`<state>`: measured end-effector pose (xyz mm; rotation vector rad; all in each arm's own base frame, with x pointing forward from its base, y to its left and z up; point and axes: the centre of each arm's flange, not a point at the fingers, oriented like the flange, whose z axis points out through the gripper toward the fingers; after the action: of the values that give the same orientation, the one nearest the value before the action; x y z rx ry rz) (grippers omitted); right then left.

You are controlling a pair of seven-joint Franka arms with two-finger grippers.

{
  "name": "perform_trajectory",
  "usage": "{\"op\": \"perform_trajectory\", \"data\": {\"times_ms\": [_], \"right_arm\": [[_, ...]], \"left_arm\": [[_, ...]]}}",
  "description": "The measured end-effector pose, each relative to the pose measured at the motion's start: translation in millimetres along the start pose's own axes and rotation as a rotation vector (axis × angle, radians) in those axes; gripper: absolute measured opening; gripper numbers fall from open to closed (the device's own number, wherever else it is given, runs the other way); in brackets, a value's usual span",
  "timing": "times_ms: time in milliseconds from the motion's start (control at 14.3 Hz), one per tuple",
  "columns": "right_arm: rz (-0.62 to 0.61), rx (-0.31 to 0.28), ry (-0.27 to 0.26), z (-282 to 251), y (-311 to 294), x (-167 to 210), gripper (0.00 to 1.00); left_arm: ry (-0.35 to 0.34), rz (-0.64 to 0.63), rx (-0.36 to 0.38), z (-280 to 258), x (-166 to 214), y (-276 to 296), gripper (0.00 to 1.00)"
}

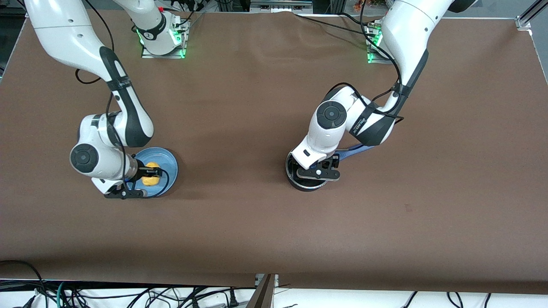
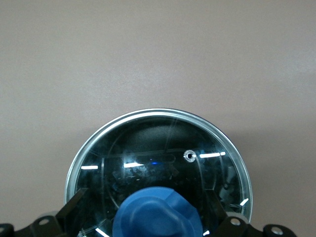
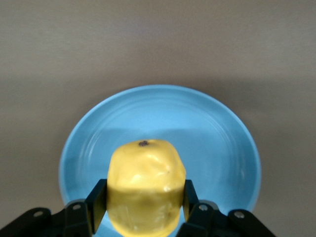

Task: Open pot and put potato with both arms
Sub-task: 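Grasp the lid knob with the left gripper while the right gripper grasps the potato, then lift the lid away with the left gripper while the right gripper carries the potato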

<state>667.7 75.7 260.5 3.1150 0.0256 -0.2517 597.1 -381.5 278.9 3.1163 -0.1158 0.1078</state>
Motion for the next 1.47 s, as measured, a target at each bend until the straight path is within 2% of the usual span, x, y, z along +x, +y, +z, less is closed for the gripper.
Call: {"op": "perform_trajectory", "data": {"times_ms": [70,140,210,280,350,420,490,561,701,841,1051,1191,1331,1471], "right_arm": [[-0.004,0.0,-0.02,-29,-4,2,0.65],[0.0,0.0,-0.032,-55,-9,2,0.65],[0.011,0.001,-0.043,-75,-15,1,0.65],[0.025,0.001,-0.052,-88,-24,-1,0.65],[0.036,-0.003,-0.06,-94,-35,-4,0.65],[0.046,-0.004,-0.065,-96,-47,-6,0.65],[0.063,0.005,-0.07,-95,-58,-8,0.65],[0.087,0.021,-0.077,-93,-68,-10,0.65],[0.141,0.046,-0.092,-90,-87,-13,0.65],[0.181,0.045,-0.099,-87,-105,-17,0.65],[0.268,0.057,-0.114,-85,-150,-29,0.65],[0.364,0.122,-0.132,-79,-189,-36,0.65],[0.442,0.165,-0.141,-68,-224,-42,0.65],[0.517,0.192,-0.12,-57,-260,-48,0.65]], "left_arm": [[-0.001,0.004,-0.002,0,-1,2,1.0],[-0.001,0.007,-0.004,-1,-2,4,0.95],[-0.002,0.008,-0.006,-1,-3,5,0.95],[-0.002,0.009,-0.006,-1,-3,5,0.9],[-0.002,0.009,-0.006,-1,-3,5,0.78],[-0.001,0.01,-0.006,-1,-3,5,0.72],[0.0,0.009,-0.007,-2,-3,5,0.72],[-0.001,0.01,-0.006,-3,-3,5,0.66],[-0.005,0.009,-0.001,-5,-3,4,0.63],[-0.01,0.004,0.007,-8,-2,0,0.48],[-0.01,0.019,0.013,-17,0,-4,0.47],[-0.014,0.033,0.016,-30,5,-14,0.47],[-0.002,0.045,0.001,-50,22,-45,0.48],[0.012,0.072,-0.003,-68,45,-104,0.48]]}}
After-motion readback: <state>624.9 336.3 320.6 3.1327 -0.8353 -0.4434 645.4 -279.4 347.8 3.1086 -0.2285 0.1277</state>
